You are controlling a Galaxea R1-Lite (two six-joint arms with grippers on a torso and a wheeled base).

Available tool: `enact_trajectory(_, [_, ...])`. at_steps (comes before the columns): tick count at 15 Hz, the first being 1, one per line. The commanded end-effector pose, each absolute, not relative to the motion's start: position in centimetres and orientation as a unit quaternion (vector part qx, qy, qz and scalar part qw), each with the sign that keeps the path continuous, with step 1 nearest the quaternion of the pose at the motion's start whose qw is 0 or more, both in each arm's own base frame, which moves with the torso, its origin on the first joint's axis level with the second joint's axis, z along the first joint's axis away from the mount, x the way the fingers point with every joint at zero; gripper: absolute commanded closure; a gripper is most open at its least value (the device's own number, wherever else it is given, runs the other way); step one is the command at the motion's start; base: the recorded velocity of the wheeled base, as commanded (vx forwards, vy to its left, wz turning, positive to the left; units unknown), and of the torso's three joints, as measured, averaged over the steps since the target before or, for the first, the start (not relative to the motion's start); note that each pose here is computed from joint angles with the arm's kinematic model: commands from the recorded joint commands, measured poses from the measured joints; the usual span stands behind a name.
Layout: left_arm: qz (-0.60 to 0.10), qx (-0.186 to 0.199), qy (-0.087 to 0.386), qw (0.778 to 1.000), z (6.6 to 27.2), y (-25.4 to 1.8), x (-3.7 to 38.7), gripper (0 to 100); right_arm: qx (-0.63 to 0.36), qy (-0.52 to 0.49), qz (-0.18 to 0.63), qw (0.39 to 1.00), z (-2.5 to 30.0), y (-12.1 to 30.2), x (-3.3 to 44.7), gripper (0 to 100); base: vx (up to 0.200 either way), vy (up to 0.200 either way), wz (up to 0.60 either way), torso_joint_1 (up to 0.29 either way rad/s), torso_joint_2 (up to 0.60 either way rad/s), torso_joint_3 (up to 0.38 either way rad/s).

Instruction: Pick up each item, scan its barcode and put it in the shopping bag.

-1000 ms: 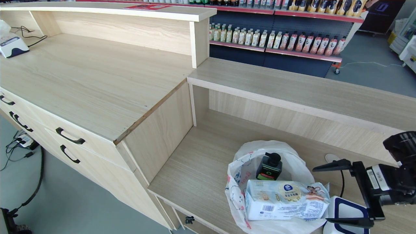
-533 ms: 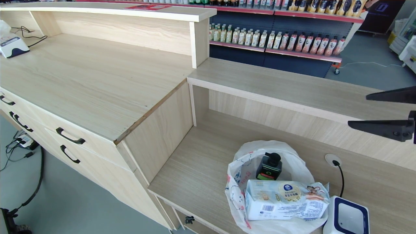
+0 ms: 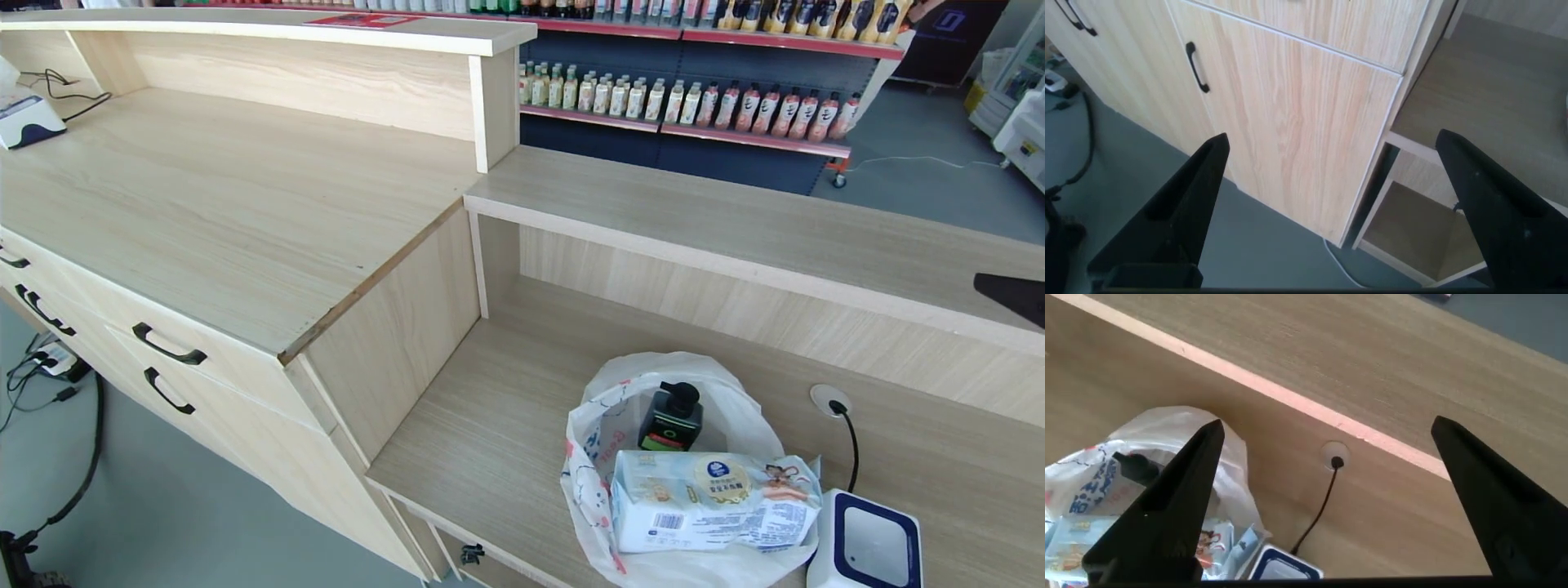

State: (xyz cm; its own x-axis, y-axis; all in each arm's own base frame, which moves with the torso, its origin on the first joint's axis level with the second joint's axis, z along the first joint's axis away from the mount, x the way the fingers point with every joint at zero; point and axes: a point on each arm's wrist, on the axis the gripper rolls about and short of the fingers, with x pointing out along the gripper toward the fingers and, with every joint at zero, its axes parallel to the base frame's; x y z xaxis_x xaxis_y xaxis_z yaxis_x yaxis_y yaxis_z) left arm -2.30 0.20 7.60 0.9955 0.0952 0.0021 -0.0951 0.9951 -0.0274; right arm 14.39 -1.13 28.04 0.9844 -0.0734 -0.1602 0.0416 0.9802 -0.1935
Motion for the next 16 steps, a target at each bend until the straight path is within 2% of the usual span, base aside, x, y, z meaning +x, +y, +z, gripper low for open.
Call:
enact_trajectory(1, [0.048, -0.014, -0.002, 0.999, 7.6, 0.2, -2.3, 0, -0.096, 0.077, -0.026, 0.992, 27.9, -1.0, 13.8, 0, 0.000, 0.000, -0.60, -0.095, 0.21, 0.134])
enact_trajectory(6, [0.048, -0.014, -0.001, 0.999, 7.6, 0.2, -2.3, 0, -0.095, 0.071, 0.000, 0.993, 27.9, -0.7, 13.4, 0, 0.000, 0.000, -0.60, -0.006, 0.03, 0.017])
enact_trajectory(11, [0.048, -0.014, -0.002, 0.999, 7.6, 0.2, -2.3, 0, -0.088, 0.081, -0.032, 0.992, 26.5, -1.4, 12.3, 0, 0.000, 0.000, -0.60, 0.003, 0.00, 0.002])
enact_trajectory(13, [0.048, -0.014, -0.002, 0.999, 7.6, 0.2, -2.3, 0, -0.074, 0.098, -0.045, 0.991, 23.8, -1.5, 10.8, 0, 0.000, 0.000, 0.00, 0.000, 0.00, 0.000])
enact_trajectory(16, [0.048, -0.014, -0.002, 0.999, 7.6, 0.2, -2.3, 0, -0.028, 0.119, -0.052, 0.991, 17.6, -0.9, 6.2, 0, 0.000, 0.000, 0.00, 0.000, 0.00, 0.000])
